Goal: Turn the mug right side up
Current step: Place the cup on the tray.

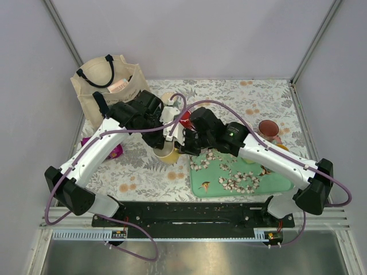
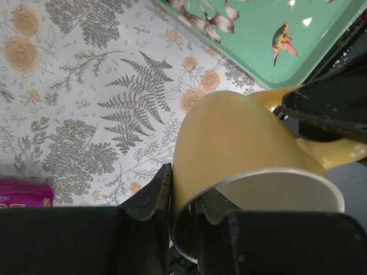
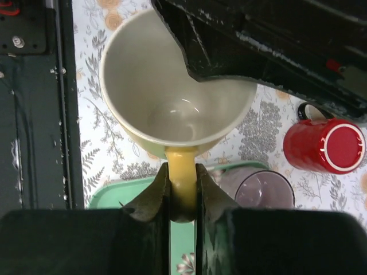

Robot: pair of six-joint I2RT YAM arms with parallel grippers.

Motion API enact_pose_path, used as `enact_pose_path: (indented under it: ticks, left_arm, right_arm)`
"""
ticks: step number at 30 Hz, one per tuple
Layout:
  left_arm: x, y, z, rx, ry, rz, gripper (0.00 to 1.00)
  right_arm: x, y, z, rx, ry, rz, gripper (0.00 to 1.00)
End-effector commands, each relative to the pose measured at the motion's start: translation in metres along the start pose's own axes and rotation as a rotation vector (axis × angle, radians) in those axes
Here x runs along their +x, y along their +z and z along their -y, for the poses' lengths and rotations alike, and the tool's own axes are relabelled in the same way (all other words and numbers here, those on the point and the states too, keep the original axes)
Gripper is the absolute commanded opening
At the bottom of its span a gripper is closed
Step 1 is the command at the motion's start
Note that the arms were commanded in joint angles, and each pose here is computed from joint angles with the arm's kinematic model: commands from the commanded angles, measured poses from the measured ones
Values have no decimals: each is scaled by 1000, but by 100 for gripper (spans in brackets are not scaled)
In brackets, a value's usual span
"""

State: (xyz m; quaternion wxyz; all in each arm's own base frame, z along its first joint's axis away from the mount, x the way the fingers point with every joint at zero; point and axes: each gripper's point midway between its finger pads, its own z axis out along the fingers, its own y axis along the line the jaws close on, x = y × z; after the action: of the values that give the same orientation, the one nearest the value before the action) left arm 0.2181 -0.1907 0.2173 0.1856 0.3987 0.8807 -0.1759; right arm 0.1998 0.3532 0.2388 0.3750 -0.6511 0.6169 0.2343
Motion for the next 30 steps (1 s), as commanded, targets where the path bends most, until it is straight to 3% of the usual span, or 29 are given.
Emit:
enact_pose_path:
  ticks: [1, 3, 5, 12, 21, 30]
  left_arm:
    - [-39, -19, 3, 9, -2, 160, 12]
    - [-40, -21, 2, 3, -6, 167, 35]
    - [-40, -25, -2, -16, -9, 174, 51]
    - [-31, -48, -29, -95, -90, 221, 73]
    - [-12, -66, -55, -165, -122, 235, 78]
    - [-8, -71, -63, -156, -174, 254, 78]
  right_arm:
    - [0, 2, 0, 39, 2, 8, 0]
    - [9, -2, 0, 49, 11, -4, 0]
    - [16, -9, 0, 43, 28, 4, 0]
    - [74, -53, 3, 60, 97, 10, 0]
    - [163, -84, -1, 118, 126, -1, 0]
    - [218, -77, 14, 130, 169, -60, 0]
